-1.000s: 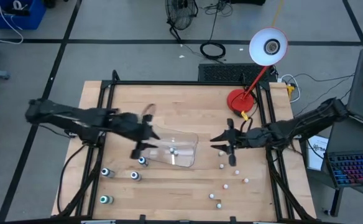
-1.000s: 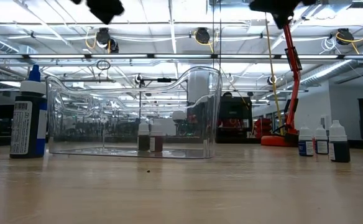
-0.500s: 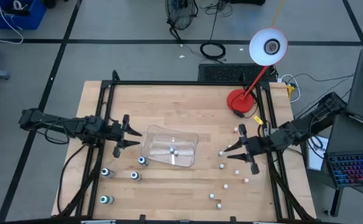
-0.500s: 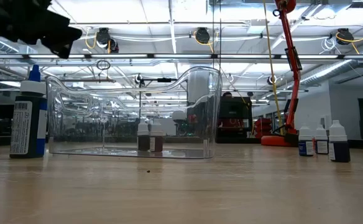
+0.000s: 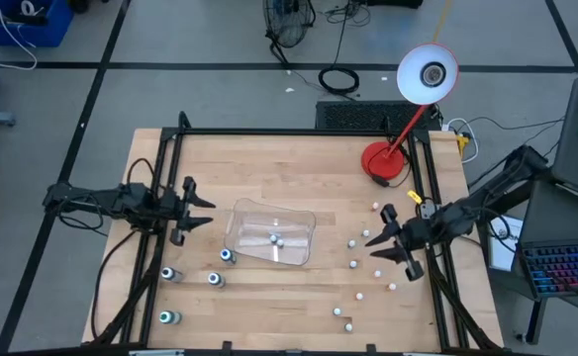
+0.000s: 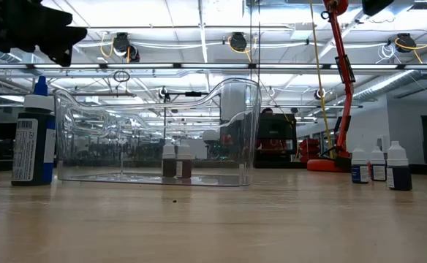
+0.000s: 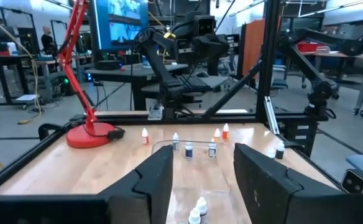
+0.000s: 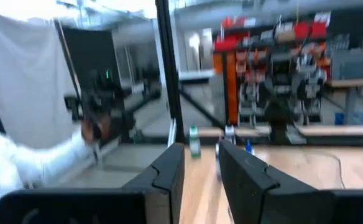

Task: Pick & Place food coloring
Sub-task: Put the small orange food coloring bottle into the transparent bin

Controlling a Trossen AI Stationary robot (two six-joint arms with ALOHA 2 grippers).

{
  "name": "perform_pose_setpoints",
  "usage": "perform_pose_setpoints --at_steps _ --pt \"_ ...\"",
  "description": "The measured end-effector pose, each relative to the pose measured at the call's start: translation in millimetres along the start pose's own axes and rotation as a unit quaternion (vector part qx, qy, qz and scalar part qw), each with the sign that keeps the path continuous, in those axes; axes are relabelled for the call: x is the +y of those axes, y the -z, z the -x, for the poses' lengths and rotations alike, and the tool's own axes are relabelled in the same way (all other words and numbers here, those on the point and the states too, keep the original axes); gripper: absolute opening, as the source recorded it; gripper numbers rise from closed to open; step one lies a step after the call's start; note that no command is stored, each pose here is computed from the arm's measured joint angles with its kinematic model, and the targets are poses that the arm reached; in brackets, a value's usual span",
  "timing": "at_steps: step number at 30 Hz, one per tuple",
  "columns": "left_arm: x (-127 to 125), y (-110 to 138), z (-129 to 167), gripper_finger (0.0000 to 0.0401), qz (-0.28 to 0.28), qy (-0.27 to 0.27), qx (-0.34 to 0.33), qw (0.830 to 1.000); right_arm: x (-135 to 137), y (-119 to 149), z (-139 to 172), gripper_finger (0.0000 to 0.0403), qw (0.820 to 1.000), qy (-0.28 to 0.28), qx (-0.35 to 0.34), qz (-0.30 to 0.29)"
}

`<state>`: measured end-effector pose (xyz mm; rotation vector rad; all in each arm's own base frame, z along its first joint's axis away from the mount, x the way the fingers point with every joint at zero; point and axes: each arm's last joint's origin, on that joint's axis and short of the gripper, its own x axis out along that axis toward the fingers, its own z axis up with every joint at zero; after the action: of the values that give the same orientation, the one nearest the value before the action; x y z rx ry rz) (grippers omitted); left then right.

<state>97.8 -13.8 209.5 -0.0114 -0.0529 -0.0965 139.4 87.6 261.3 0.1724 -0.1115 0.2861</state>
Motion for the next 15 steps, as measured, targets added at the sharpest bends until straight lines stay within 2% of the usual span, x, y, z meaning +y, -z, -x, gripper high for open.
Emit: perform_pose_setpoints --at_steps 4,6,7,9,12,13,15 --pt "0.0 0.9 -0.6 0.0177 -0.001 0.0 0.005 1.0 -4.5 1.5 4.4 0.0089 0.998 0.008 -0.051 0.04" --pt "0.0 0.7 -0.6 0.0174 0.0 0.0 0.004 1.0 -6.5 -2.8 3.4 0.0089 0.996 0.052 -0.043 0.062" --pt "0.0 0.9 -0.6 0.0173 -0.001 0.0 0.005 1.0 -7.8 -7.0 1.5 0.0091 0.992 0.098 -0.025 0.078" --pt "-0.1 1.0 -0.7 0.0169 -0.001 0.0 0.006 1.0 -10.0 -17.9 -2.7 0.0101 0.973 0.197 0.03 0.116" --pt "-0.1 1.0 -0.7 0.0164 -0.001 0.001 0.006 1.0 -16.1 -33.5 -10.8 0.0127 0.924 0.333 0.118 0.146" --pt "-0.1 1.0 -0.7 0.0162 -0.001 0.001 0.006 1.0 -19.6 -38.8 -13.0 0.0137 0.913 0.357 0.146 0.132" --pt "-0.1 1.0 -0.7 0.0159 -0.001 0.001 0.006 1.0 -29.0 -53.3 -16.0 0.0154 0.903 0.377 0.199 0.043"
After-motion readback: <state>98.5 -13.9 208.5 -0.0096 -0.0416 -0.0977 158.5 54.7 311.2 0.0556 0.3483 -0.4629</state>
